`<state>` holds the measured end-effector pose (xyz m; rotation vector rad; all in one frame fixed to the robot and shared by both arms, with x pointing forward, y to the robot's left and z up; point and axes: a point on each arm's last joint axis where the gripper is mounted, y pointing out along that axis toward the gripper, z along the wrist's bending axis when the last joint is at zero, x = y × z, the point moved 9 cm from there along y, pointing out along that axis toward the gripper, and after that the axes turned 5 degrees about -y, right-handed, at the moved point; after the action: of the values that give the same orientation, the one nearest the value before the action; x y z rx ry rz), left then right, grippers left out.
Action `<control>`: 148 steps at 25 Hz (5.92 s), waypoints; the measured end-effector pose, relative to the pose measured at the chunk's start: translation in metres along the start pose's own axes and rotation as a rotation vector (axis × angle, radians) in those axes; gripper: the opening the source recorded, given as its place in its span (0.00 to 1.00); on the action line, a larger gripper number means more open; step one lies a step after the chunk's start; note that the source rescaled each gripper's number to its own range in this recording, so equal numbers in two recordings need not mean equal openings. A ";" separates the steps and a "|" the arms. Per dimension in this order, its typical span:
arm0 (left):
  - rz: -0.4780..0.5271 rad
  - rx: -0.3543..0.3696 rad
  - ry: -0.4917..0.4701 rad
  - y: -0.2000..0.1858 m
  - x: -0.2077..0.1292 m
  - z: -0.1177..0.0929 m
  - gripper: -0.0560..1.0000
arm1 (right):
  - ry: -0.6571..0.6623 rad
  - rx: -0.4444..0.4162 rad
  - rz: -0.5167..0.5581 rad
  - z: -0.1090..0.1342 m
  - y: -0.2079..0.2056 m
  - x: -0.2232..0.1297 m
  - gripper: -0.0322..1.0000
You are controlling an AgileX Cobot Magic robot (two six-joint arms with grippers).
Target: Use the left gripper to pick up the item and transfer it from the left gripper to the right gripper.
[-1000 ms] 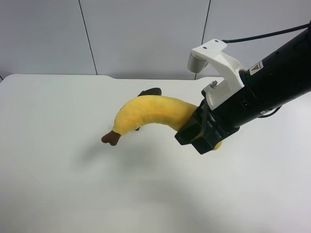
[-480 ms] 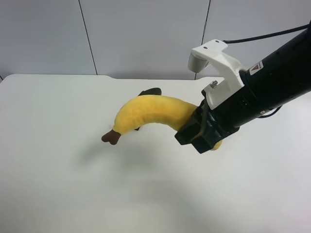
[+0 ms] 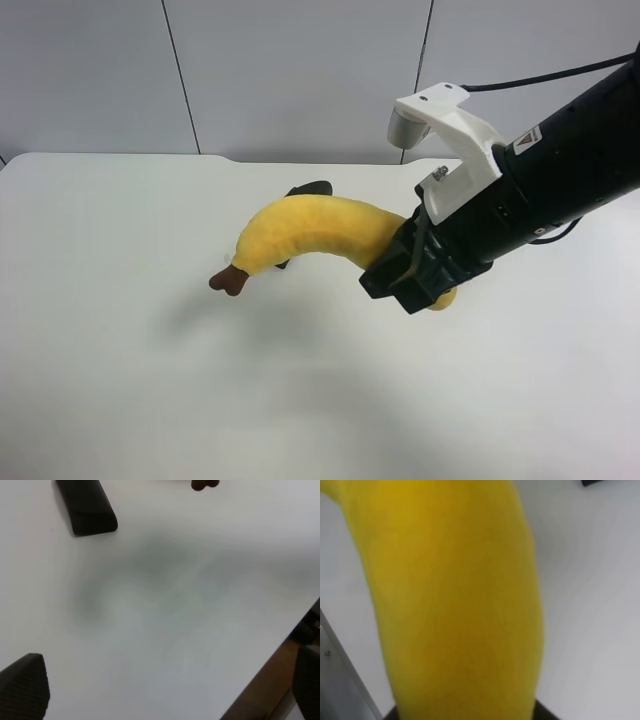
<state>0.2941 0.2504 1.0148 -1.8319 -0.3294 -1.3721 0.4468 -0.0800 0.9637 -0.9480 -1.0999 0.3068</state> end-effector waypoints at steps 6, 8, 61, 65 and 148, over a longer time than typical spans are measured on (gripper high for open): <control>-0.018 0.179 -0.090 -0.002 0.000 0.015 1.00 | 0.062 -0.018 0.018 -0.003 0.000 -0.003 0.03; -0.026 0.267 -0.133 -0.004 0.000 0.022 1.00 | 0.069 -0.035 0.040 -0.006 0.000 -0.008 0.03; -0.080 0.817 -0.407 -0.029 -0.009 0.058 1.00 | 0.272 -0.196 0.309 -0.122 0.007 -0.043 1.00; -0.080 0.817 -0.407 -0.029 -0.009 0.058 1.00 | 0.263 -0.249 0.298 -0.112 -0.041 -0.024 1.00; -0.080 0.817 -0.407 -0.029 -0.009 0.058 1.00 | 0.458 -0.868 -0.419 0.016 -0.193 -0.165 1.00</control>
<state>0.3119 0.3134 1.0149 -1.3747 -1.0152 -0.7160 0.3131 -0.2907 1.0136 -1.4113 -0.9635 -0.7626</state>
